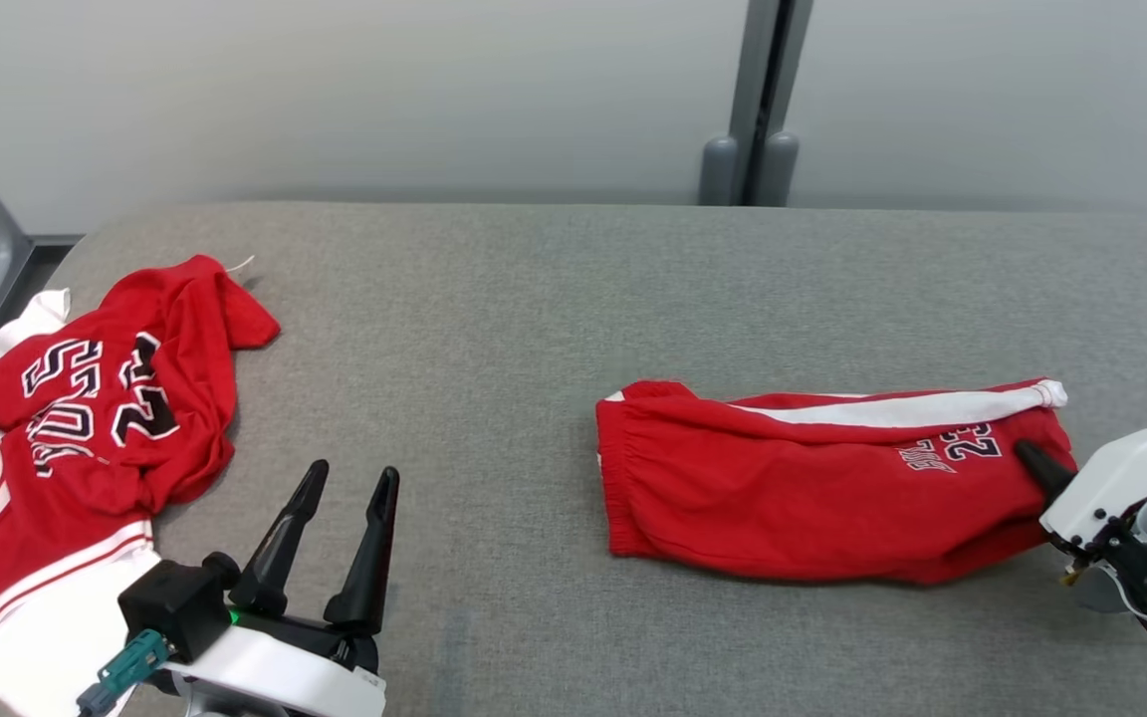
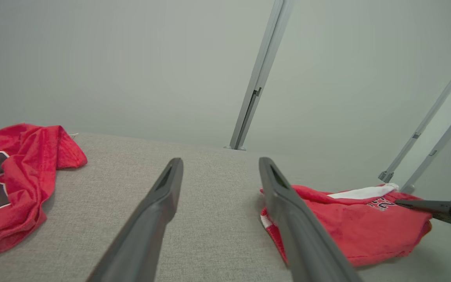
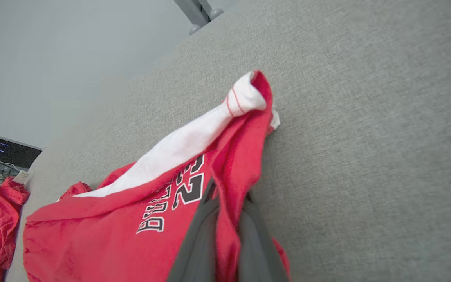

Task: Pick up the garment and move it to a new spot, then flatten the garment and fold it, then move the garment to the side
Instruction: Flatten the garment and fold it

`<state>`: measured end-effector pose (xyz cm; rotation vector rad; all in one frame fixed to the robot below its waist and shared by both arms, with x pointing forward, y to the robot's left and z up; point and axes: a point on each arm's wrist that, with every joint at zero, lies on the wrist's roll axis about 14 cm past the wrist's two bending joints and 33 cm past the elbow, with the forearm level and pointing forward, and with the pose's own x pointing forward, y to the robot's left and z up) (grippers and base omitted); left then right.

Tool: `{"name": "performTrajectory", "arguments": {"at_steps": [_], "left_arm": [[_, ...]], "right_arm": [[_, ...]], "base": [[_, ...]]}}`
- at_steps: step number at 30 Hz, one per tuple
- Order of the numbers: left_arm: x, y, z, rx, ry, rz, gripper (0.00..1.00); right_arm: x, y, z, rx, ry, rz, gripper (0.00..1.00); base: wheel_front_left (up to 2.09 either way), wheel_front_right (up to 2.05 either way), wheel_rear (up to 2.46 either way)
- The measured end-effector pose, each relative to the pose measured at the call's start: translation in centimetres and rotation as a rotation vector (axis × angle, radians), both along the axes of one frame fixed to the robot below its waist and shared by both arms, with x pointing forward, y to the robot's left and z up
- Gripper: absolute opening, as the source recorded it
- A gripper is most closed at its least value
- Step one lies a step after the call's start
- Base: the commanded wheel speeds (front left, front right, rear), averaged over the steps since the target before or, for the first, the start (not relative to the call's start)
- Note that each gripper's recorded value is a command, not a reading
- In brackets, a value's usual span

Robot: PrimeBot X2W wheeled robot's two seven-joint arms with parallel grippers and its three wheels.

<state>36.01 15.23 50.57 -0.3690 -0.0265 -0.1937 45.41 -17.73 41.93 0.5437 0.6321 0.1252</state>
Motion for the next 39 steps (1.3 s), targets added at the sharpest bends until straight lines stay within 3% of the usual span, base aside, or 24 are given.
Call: {"name": "performTrajectory", "arguments": {"at_steps": [5,11,21,27,34,35,36,37,38,39], "left_arm": [[-0.3,-1.0,0.6,-0.002,-0.019,-0.026,1.0],[-1.0,-0.5,0.9,0.0,-0.028,-0.004,1.0],[-2.6,1.1,0.7,-0.004,-0.022,0.056,1.0],[-3.6,2.4,0.1,-0.003,-0.003,0.104,1.0],[-4.0,4.0,-0.6,0.001,0.023,0.155,1.0],[-4.1,4.1,-0.8,0.002,0.03,0.16,1.0],[-4.1,4.2,-0.9,0.002,0.033,0.163,1.0],[-4.1,4.3,-1.0,0.002,0.036,0.164,1.0],[-4.1,4.3,-1.0,0.002,0.036,0.164,1.0],[-4.0,4.3,-1.0,0.001,0.036,0.164,1.0]], "right_arm": [[-0.2,-1.8,1.5,-0.038,-0.076,-0.034,0.0],[0.6,-0.6,3.7,-0.062,-0.16,0.011,0.0],[1.6,11.6,8.0,-0.015,-0.29,0.315,0.0],[-0.6,18.8,6.5,0.005,-0.215,0.506,0.0],[-2.3,22.6,2.7,-0.035,-0.098,0.608,0.0],[-2.4,22.8,2.3,-0.041,-0.085,0.614,0.34],[-2.6,23.0,2.0,-0.043,-0.073,0.619,0.78],[-2.8,23.2,1.8,-0.04,-0.061,0.626,0.78],[-2.8,23.2,1.8,-0.04,-0.061,0.626,1.0],[-3.0,23.4,1.7,-0.038,-0.058,0.631,1.0]], "base": [[0.0,0.0,0.0],[0.0,0.0,0.0],[0.0,0.0,0.0],[0.0,0.0,0.0],[0.0,0.0,0.0],[0.0,0.0,0.0],[0.0,0.0,0.0],[0.0,0.0,0.0],[0.0,0.0,0.0],[0.0,0.0,0.0]]}}
